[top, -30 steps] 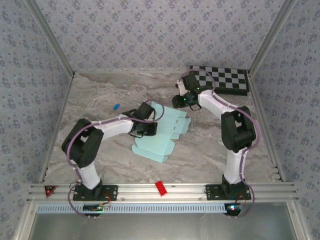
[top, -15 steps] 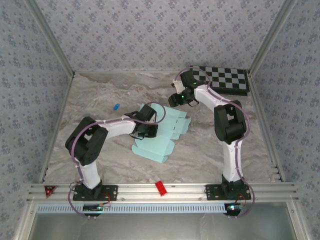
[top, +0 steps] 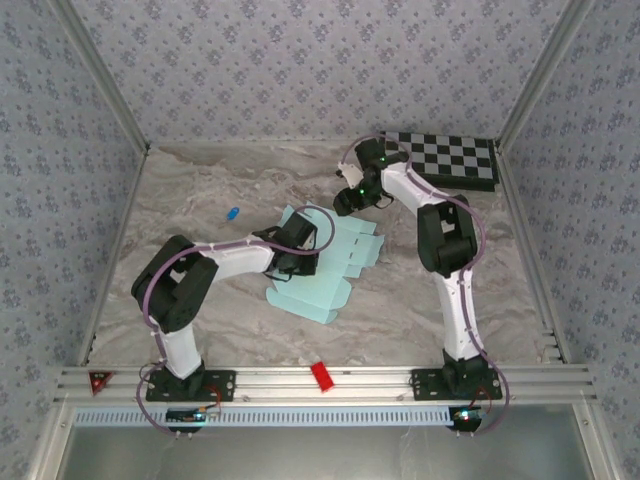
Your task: Fold the paper box
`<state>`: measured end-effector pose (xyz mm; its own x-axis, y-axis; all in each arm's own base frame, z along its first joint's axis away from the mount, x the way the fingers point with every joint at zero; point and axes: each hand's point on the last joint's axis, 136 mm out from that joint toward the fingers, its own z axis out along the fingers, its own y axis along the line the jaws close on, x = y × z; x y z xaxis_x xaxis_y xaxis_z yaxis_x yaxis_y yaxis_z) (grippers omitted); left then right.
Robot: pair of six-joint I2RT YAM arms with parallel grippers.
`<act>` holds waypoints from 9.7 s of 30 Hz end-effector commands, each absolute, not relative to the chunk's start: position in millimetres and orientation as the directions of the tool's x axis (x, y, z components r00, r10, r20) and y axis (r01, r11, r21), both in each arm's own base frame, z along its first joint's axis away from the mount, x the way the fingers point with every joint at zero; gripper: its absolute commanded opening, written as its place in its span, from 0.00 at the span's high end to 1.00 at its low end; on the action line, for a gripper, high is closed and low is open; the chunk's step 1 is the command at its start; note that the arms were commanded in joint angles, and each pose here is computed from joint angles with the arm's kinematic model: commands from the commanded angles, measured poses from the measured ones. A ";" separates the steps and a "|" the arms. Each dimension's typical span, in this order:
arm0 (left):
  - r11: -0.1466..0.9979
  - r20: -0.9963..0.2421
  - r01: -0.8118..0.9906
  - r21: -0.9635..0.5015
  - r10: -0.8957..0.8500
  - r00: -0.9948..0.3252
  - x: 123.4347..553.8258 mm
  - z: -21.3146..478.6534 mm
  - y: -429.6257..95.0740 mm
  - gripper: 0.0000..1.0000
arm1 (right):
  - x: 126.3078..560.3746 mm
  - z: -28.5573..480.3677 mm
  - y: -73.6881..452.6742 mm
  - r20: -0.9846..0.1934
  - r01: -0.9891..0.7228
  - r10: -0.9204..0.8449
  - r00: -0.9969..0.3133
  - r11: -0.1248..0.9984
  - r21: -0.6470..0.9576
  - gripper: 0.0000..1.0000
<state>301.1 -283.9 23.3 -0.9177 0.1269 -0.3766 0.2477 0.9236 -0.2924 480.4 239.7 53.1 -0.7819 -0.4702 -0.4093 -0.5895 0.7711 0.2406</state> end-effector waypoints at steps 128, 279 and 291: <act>0.881 -0.278 -0.105 -0.461 -0.256 -0.926 270.1 4.4 -244.0 1.00 | 373.8 120.0 307.4 -0.296 -0.426 -0.896 0.331 0.139 -0.894 1.00; 0.702 -0.589 0.495 -0.512 0.132 -0.797 377.0 98.5 -210.7 0.48 | 405.7 121.3 307.2 -0.365 -0.692 -0.895 0.257 0.093 -0.715 1.00; 0.706 -0.561 0.483 -0.518 0.147 -0.815 377.5 84.1 -222.4 0.49 | 404.1 124.0 309.6 -0.377 -0.693 -0.892 0.250 0.107 -0.713 1.00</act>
<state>371.0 -216.1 82.5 -0.8214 0.1466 -0.5512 0.4743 0.7122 -0.5175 409.3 304.2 129.6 0.2558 -0.8955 -0.3643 -0.6575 0.1151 -0.7446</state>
